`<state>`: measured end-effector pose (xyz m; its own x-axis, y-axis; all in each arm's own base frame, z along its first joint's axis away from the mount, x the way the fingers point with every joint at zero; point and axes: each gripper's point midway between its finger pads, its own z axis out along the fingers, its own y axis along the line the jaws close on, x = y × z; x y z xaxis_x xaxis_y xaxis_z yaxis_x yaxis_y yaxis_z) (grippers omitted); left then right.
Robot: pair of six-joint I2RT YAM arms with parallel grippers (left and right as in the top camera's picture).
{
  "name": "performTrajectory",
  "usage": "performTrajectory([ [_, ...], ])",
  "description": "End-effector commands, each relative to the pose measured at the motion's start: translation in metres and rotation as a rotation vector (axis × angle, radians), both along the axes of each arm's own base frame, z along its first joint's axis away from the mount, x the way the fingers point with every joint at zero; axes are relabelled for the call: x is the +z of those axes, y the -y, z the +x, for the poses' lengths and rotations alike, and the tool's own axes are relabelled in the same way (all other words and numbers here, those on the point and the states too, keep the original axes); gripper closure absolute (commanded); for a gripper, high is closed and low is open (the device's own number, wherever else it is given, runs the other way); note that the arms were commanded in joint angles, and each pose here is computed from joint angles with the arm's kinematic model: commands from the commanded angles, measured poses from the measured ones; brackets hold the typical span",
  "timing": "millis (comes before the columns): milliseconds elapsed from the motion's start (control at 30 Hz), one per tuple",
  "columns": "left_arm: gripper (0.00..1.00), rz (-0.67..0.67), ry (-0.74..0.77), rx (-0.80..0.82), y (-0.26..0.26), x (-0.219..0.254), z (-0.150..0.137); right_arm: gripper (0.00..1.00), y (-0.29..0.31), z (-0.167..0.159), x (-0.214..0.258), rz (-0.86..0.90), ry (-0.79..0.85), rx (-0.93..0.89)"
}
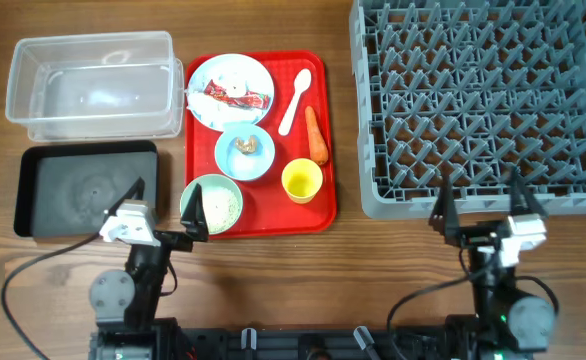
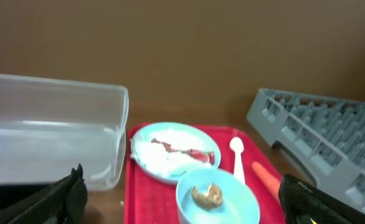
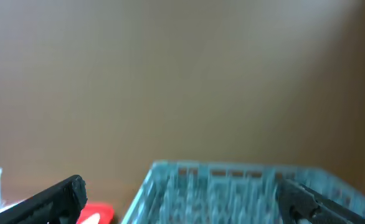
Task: Sort waste into correct bins and load items into the dishwasher rack
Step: 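Move the left gripper toward the tissue and wrapper on the plate, then grasp the tissue and red wrapper from the plate with the left gripper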
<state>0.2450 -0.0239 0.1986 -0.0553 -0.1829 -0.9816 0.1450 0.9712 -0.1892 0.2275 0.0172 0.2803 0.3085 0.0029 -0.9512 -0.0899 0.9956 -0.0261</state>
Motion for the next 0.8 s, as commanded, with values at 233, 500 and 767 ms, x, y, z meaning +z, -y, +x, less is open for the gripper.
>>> performTrajectory([
  [233,0.0,-0.02,-0.35,-0.043,0.005,0.083,0.048,0.0,-0.002,0.036,0.057,-0.18,-0.155,-0.037],
  [500,0.0,0.016,-0.794,-0.154,0.049,0.098,0.107,0.0,-0.016,0.088,0.061,-0.194,-0.501,0.074],
  [767,0.0,-0.05,-1.086,-0.273,0.092,0.05,0.115,0.0,-0.04,0.125,0.04,-0.143,-0.776,0.242],
])
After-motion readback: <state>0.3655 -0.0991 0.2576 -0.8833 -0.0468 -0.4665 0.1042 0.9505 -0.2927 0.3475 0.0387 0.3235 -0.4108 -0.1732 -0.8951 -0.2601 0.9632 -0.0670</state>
